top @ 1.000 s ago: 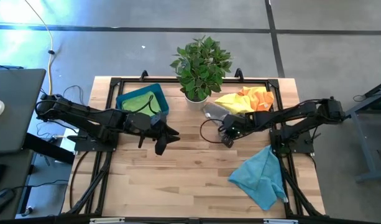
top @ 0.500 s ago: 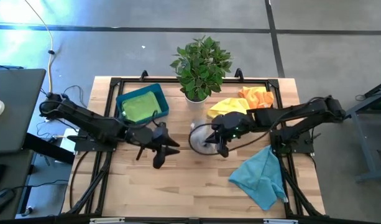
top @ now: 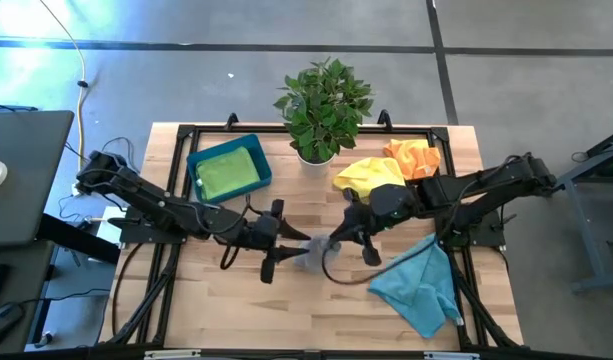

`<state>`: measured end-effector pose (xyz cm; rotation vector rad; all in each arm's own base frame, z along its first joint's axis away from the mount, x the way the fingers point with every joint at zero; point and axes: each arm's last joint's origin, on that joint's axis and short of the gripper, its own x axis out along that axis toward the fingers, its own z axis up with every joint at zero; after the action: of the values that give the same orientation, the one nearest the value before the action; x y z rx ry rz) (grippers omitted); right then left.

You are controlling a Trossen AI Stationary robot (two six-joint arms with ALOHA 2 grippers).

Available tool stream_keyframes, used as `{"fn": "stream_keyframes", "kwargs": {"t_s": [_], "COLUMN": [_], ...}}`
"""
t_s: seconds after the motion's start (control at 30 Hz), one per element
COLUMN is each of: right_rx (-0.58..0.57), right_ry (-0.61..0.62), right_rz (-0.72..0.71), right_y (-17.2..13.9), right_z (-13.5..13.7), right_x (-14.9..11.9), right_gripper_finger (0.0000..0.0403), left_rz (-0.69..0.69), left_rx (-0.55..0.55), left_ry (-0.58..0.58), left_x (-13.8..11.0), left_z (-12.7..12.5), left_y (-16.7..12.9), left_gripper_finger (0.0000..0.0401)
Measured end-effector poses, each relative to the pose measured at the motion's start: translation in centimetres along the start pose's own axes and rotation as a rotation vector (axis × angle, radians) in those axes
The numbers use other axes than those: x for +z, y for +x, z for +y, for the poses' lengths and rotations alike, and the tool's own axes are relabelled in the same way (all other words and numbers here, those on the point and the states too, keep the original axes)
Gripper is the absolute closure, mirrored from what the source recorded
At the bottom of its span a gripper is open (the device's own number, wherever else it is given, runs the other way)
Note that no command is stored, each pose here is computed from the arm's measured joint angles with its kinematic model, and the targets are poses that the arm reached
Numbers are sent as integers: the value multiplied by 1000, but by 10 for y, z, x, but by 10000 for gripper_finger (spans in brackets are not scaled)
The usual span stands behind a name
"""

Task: Fold microfiber towels
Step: Fold the gray towel

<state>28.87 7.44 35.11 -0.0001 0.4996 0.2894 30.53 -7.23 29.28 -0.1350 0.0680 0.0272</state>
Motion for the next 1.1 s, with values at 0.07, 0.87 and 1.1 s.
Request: {"fn": "stream_keyframes", "kwargs": {"t_s": [0.07, 0.87, 1.1], "right_rx": [-22, -130, -127], "right_ry": [-29, 53, 90], "right_rz": [-16, -103, -149], "right_y": [0, -1, -1], "right_z": [1, -3, -3], "right_x": [1, 9, 13], "right_gripper_finger": [403, 403, 403], "left_rz": [-44, -49, -35], "left_rx": [-8, -5, 52], "left_ry": [18, 22, -17], "left_x": [1, -19, -21], "left_z": [-1, -3, -1], "left_y": [4, 23, 23], "left_gripper_finger": [274, 274, 274]}}
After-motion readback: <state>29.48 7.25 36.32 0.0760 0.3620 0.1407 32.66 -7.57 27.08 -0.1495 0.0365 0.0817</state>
